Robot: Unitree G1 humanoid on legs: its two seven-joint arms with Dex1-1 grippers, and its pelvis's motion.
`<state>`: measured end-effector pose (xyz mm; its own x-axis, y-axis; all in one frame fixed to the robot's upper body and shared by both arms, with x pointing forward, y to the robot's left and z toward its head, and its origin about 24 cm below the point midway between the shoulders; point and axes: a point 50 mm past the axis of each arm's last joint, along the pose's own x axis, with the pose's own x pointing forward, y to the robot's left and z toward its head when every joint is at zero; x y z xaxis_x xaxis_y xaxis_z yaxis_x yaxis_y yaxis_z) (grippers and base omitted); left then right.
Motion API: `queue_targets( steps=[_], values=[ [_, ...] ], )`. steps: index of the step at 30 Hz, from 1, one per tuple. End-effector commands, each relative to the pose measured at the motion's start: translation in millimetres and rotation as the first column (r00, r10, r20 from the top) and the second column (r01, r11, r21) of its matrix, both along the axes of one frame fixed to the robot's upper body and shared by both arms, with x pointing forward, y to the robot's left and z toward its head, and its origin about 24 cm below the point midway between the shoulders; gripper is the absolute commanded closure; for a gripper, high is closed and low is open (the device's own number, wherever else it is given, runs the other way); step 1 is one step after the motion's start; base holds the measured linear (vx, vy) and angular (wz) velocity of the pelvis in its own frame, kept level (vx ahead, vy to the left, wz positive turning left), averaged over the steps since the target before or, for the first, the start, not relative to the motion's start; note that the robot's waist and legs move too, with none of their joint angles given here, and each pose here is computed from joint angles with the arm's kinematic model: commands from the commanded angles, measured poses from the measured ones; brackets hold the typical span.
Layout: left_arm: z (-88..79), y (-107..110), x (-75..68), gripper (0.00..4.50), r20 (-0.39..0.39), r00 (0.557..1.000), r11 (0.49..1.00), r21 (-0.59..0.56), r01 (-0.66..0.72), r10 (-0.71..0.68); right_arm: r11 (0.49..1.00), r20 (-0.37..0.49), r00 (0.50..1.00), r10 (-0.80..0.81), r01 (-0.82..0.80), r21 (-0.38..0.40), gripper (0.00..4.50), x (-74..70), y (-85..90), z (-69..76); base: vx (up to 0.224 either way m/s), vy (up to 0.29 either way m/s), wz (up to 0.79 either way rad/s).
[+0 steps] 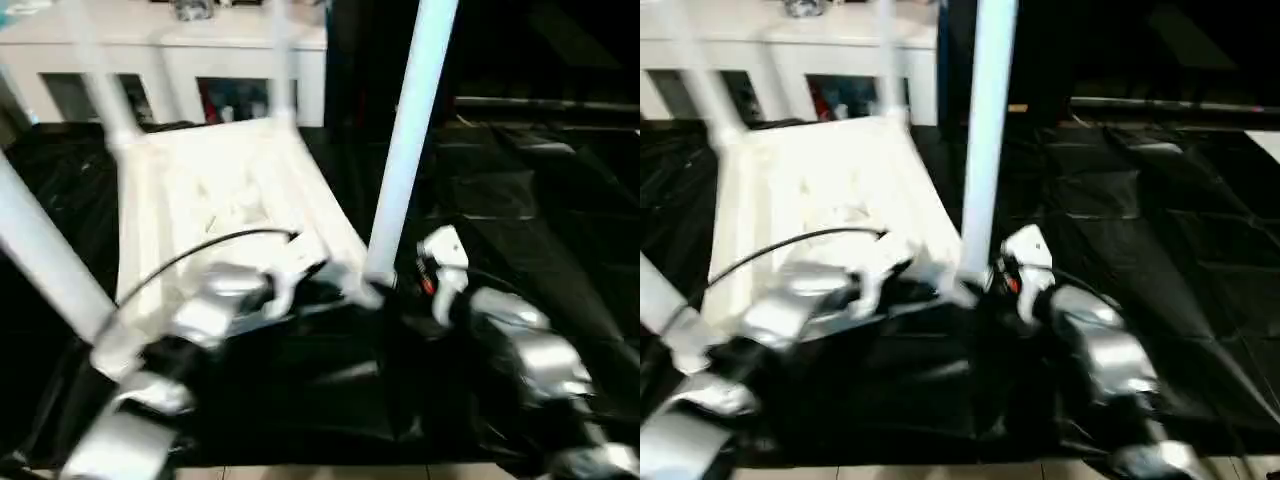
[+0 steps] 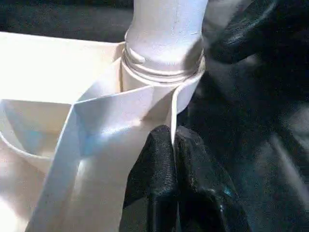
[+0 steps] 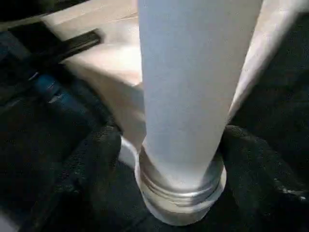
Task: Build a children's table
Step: Rotate leg to tighten
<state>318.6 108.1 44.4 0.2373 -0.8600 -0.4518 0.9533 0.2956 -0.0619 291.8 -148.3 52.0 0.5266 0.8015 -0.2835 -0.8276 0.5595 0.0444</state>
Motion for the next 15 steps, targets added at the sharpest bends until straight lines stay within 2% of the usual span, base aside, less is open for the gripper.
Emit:
queue_targets(
  steps=[1,6,12,15],
  values=[
    [-1.8,0,-10.3,4.5,-0.065,0.994,0.995,-0.044,0.09,-0.093,0.988,-0.008,0.988,0.155,-0.155,0.009,1.11,-10.7,8.8,3.7,0.0,0.0,0.0],
    [5.8,12,-18.8,4.5,-0.11,0.98,0.984,-0.088,0.154,-0.163,0.981,-0.001,0.981,0.192,-0.191,-0.042,1.11,-12.8,1.8,3.3,0.0,0.0,0.0],
    [5.1,12,-20.8,4.5,-0.106,0.981,0.984,-0.088,0.154,-0.163,0.974,0.008,0.976,0.216,-0.215,-0.075,1.11,-11.4,7.4,-0.1,0.0,0.0,0.0],
    [4.2,11,-20.9,4.5,-0.105,0.982,0.985,-0.083,0.149,-0.157,0.974,0.005,0.976,0.218,-0.217,-0.058,1.11,-9.9,13.1,-1.0,0.0,0.0,0.0]
  ],
)
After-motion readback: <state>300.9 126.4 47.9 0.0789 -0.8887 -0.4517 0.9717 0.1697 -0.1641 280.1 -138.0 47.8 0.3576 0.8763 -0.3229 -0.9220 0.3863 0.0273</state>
